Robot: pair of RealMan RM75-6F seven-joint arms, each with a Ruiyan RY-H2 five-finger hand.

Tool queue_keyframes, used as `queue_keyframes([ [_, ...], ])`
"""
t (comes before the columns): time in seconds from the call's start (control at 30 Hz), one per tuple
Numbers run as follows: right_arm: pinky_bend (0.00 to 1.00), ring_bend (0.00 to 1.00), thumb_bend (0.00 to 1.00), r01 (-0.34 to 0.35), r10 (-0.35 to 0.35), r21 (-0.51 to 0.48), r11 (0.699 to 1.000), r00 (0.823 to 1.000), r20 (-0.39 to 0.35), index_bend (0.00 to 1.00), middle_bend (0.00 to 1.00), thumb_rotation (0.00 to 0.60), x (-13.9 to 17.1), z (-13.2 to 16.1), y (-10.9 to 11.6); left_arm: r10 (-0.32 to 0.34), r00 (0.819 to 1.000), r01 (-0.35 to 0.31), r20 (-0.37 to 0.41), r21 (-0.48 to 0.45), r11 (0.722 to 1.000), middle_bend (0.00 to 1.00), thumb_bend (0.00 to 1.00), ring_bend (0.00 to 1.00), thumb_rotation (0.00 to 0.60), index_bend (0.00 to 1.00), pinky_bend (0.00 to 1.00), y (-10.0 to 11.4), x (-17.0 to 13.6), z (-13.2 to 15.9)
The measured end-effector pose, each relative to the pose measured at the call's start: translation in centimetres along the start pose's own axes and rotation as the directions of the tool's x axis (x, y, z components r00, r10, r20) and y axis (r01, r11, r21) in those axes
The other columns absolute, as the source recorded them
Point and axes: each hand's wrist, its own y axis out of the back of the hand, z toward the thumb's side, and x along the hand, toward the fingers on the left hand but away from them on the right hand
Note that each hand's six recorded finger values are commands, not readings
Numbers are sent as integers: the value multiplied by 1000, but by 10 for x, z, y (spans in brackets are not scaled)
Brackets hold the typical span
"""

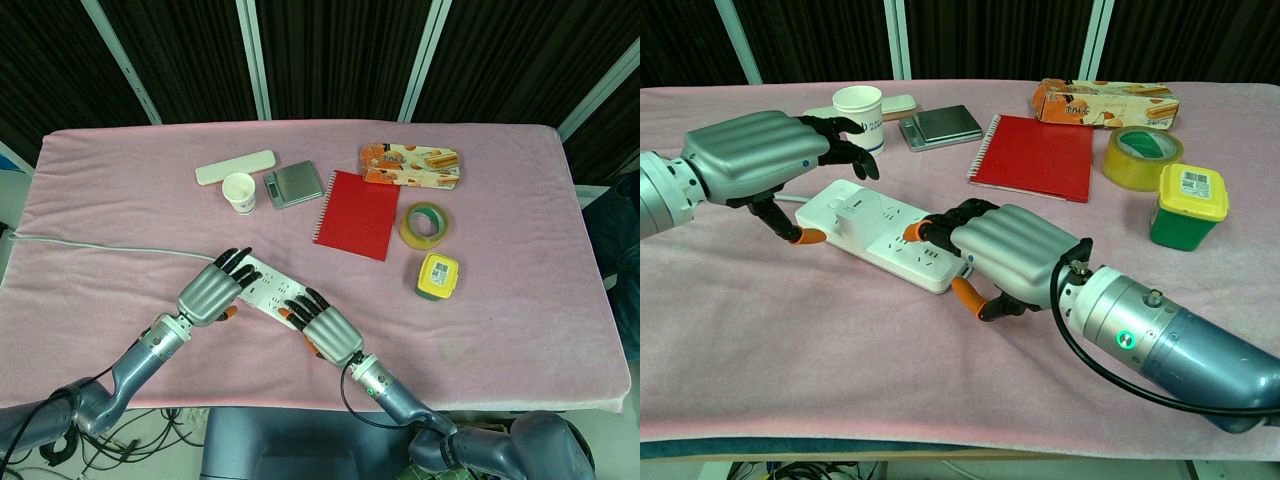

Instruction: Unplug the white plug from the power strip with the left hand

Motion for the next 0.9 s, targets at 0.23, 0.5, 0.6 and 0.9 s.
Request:
queue_keyframes([
  [0.23,73,120,615,9,-9,1,1000,1000,18,142,118,600,2,-5,2,-5,1000,5,0,-9,1000,260,208,0,600,241,132,-2,2,-1],
  [0.5,73,120,616,23,-24,9,1000,999,25,142,118,600,2,-7,5,7,1000,-7,0,-13,1000,252,208,0,600,228,130,4,0,-8],
  [0.6,73,120,616,26,-27,1,1000,999,29,142,118,600,2,-8,6,-4,1000,4,-7,-12,1000,249,208,0,600,223,129,4,0,-12],
  [0.9,73,120,616,15,-15,-3,1000,1000,23,142,118,600,2,-5,0,-23,1000,23,7,-11,1000,251,200,0,600,221,130,0,-1,-9],
])
